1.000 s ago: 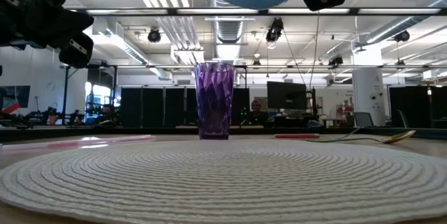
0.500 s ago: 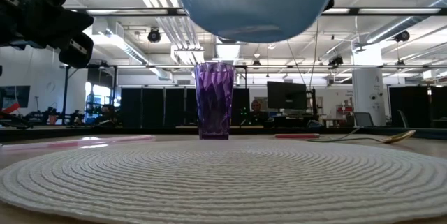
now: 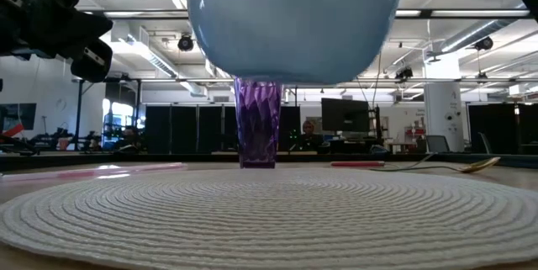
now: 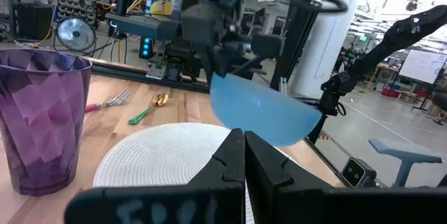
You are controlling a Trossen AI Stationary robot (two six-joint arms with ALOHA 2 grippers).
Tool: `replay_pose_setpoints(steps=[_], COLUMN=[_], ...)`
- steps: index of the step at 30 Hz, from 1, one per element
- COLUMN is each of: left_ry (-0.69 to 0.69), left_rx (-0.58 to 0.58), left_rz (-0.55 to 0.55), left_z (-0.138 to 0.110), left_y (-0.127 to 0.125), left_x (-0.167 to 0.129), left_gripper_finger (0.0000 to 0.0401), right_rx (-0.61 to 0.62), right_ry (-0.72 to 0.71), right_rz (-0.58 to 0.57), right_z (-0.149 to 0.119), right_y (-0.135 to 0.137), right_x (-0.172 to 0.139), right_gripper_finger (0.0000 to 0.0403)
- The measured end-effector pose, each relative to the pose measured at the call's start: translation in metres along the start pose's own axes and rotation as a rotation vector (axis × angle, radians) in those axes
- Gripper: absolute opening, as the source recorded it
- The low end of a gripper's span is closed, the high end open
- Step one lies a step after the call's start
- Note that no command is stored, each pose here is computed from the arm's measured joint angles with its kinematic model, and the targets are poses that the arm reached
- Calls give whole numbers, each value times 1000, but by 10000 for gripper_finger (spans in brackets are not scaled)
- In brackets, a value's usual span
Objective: Pick & Place Utensil
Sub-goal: Put the bowl in the center of the mat
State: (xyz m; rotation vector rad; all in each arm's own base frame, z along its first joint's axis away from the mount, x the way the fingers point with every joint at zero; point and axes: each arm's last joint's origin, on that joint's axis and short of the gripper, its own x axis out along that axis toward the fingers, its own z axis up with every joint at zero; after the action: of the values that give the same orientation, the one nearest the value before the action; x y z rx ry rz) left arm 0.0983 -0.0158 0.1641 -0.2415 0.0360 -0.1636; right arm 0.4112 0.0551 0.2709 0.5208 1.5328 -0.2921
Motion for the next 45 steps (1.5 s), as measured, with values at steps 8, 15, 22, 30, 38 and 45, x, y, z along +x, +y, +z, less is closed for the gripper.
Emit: replay_pose_setpoints(steps=[8, 15, 22, 30, 38, 45], left_ry=[0, 1, 1, 2, 2, 1], left_rx=[0, 0, 0, 0, 0, -5], left_rz=[0, 0, 0, 0, 0, 0], left_z=[0, 0, 0, 0, 0, 0], left_y=[0, 0, 0, 0, 0, 0], left_x=[0, 0, 0, 0, 0, 0], left_gripper_finger=[0, 0, 0, 0, 0, 0], right_rx=[-102, -160, -198, -221, -199, -195], right_ry=[-19, -29, 28, 18, 33, 47], right_rz=[7, 12, 11, 26, 25, 41], right_z=[11, 19, 26, 33, 38, 38], right_y=[5, 5, 6, 1, -10, -12], right_x=[19, 31, 54, 56, 62, 70], right_gripper_finger=[8, 8, 8, 8, 8, 8])
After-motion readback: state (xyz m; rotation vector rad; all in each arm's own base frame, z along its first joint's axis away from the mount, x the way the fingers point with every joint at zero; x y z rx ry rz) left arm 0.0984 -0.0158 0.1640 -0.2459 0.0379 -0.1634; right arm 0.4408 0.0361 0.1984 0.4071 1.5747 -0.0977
